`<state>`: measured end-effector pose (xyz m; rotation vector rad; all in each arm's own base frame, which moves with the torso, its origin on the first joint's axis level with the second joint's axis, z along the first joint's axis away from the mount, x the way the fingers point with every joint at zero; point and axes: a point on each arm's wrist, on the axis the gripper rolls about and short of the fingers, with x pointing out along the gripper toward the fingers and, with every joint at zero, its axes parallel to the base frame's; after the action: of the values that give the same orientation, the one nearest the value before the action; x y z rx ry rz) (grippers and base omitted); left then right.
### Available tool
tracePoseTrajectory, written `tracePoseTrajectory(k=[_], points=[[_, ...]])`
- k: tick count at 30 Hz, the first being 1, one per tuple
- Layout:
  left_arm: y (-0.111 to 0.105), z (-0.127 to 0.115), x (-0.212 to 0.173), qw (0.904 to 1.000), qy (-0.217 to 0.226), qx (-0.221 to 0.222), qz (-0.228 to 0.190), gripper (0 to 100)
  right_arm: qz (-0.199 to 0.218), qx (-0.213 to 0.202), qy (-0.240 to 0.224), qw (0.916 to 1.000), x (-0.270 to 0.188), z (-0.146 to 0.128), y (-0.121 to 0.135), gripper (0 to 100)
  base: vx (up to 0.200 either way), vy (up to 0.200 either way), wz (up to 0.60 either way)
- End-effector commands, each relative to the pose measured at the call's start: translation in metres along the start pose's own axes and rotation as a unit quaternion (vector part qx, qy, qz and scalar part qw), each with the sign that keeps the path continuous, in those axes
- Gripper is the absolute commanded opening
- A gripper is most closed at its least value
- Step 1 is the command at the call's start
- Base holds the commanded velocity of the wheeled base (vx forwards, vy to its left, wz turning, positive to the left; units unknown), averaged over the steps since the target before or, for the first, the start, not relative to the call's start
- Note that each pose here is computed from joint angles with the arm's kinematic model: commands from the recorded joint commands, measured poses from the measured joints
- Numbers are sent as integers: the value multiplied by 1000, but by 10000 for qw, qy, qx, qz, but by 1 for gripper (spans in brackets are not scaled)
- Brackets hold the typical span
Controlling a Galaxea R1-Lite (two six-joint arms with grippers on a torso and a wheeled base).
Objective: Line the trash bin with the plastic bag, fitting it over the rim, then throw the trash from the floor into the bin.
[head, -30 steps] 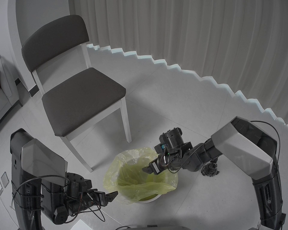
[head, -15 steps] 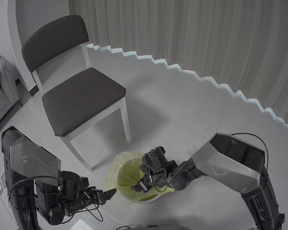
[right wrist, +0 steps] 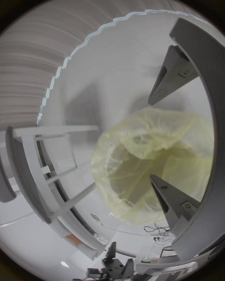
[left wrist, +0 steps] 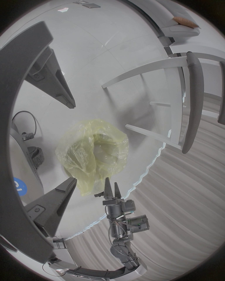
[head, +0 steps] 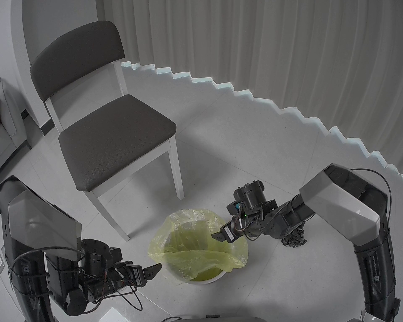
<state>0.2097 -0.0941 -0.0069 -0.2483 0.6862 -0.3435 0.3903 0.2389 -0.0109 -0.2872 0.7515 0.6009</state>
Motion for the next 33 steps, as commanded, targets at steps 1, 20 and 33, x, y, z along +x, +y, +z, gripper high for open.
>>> tracePoseTrajectory(k=[1, 20, 33], points=[[-2, 1, 0, 9999, -74, 24, -66, 100, -81, 65, -143, 9998, -9, 8, -10, 100, 0, 0, 0], [-3, 2, -1, 9999, -93, 29, -80, 100, -361, 163, 243, 9989, 20, -17, -40, 100, 0, 0, 0], [-4, 2, -1, 9999, -104, 27, -92, 100, -297, 45, -99, 9995, -10, 8, -27, 100, 0, 0, 0]])
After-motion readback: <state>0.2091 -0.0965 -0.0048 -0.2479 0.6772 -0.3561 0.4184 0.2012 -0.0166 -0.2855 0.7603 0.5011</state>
